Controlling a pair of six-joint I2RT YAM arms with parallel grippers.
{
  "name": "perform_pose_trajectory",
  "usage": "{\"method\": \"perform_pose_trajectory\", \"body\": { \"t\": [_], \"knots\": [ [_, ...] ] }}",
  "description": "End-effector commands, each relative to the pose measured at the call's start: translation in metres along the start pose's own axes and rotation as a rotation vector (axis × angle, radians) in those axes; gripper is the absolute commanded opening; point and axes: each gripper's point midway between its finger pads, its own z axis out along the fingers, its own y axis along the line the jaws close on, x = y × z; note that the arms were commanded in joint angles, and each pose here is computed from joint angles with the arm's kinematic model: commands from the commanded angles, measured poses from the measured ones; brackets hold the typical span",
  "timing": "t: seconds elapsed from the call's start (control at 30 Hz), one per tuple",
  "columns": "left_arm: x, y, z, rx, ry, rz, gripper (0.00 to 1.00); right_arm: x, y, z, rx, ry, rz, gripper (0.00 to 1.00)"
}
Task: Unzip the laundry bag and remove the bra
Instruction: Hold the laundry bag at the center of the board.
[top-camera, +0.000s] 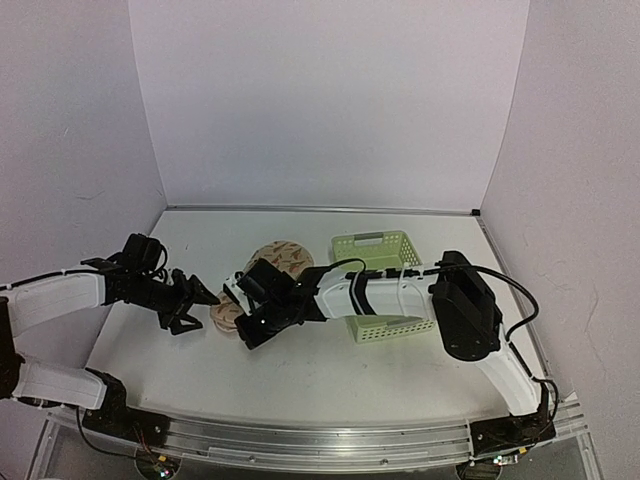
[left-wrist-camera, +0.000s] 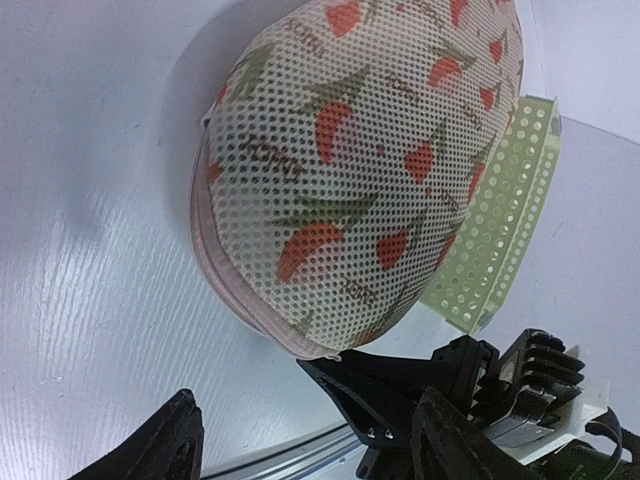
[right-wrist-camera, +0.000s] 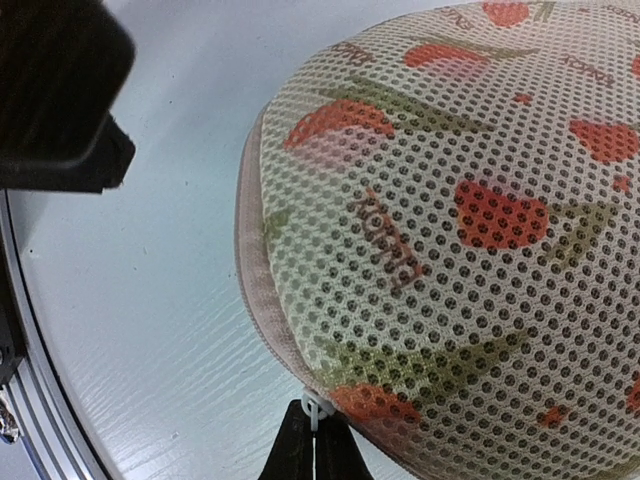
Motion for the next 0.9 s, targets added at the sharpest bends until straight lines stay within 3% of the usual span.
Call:
{"method": "perform_pose_trajectory", "body": {
  "t": [0.0, 0.47, 0.87],
  "knots": [
    [-0.006, -0.016, -0.004, 0.114, -0.056, -0.092, 0.72, -0.025, 0.014, -0.002, -0.029, -0.049, -0.002, 0.0],
    [-0.026, -0.013, 0.021, 0.183, -0.099, -0.17, 0.63, -0.029, 0.02, -0.004, -0.055, -0.051, -0.011, 0.0],
    [-0.025, -0.007, 0.041, 0.176, -0.059, -0.187, 0.54, -0.031, 0.021, -0.007, -0.058, -0.059, -0.017, 0.0]
  ]
}}
